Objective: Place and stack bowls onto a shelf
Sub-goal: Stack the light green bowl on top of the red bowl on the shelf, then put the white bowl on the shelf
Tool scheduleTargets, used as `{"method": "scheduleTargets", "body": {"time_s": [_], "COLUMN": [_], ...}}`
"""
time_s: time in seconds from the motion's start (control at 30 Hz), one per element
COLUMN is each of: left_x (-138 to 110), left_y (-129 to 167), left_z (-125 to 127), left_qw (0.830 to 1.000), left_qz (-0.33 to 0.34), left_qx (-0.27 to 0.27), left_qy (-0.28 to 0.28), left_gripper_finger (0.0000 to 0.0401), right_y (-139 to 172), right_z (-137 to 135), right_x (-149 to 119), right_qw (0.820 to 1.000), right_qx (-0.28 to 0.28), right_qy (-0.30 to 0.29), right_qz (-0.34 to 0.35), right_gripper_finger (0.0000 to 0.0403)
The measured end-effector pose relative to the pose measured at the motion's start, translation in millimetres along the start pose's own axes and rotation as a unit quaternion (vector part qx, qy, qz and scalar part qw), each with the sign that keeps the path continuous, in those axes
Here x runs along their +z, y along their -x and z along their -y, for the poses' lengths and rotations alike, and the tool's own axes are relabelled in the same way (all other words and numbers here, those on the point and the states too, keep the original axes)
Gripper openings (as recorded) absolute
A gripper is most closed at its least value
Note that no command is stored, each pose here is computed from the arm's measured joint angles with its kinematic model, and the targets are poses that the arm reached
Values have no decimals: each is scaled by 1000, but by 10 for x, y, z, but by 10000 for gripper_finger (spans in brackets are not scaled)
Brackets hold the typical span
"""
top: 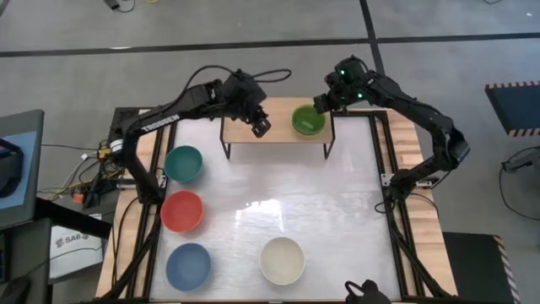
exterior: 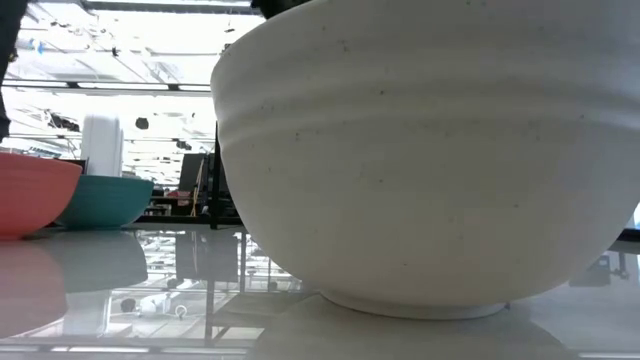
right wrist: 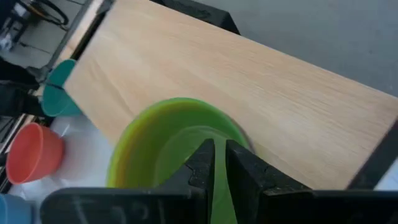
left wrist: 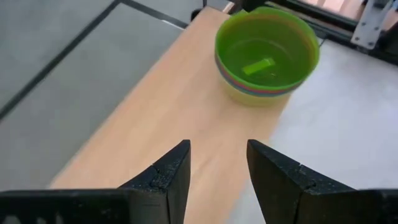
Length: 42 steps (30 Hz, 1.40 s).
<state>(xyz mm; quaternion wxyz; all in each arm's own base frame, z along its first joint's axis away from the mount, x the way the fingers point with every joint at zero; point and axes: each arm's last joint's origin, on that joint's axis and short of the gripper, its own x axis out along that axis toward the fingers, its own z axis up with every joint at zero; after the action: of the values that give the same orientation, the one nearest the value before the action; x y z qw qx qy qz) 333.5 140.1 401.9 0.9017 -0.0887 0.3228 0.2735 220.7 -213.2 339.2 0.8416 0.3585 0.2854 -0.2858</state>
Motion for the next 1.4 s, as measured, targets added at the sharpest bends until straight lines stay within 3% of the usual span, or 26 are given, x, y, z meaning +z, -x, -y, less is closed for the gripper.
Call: {"method": "scheduleTargets", "body": {"time_s": [0.13,0.3,0.6,0.73,0.93,1.23,1.4], "left_x": [-191,-467,-1195,-1529,-1823,-1992,-2037], "left_y": [79,320,662,707,692,534,447], "left_z": [-28,-29,46,153,386,583,659], "left_qw": [999,998,988,987,986,995,993], "left_qz": [26,39,91,83,46,-12,-46], "left_qx": [-18,-24,-55,-60,-94,-65,-95], "left_qy": [26,34,110,127,128,72,56], "left_gripper_finger": [142,142,142,142,142,142,142], "right_y": [26,205,450,446,246,-132,-358], "right_z": [-6,-211,-1018,-1298,-1579,-1874,-2037], "right_x": [-10,-67,-525,-764,-1042,-1508,-1863], "right_qw": [1000,999,991,991,990,990,984], "right_qx": [1,21,73,56,48,34,20], "right_qy": [-8,10,106,115,128,118,132], "right_qz": [4,29,45,51,22,-66,-117], "right_gripper_finger": [66,66,66,66,66,66,66]}}
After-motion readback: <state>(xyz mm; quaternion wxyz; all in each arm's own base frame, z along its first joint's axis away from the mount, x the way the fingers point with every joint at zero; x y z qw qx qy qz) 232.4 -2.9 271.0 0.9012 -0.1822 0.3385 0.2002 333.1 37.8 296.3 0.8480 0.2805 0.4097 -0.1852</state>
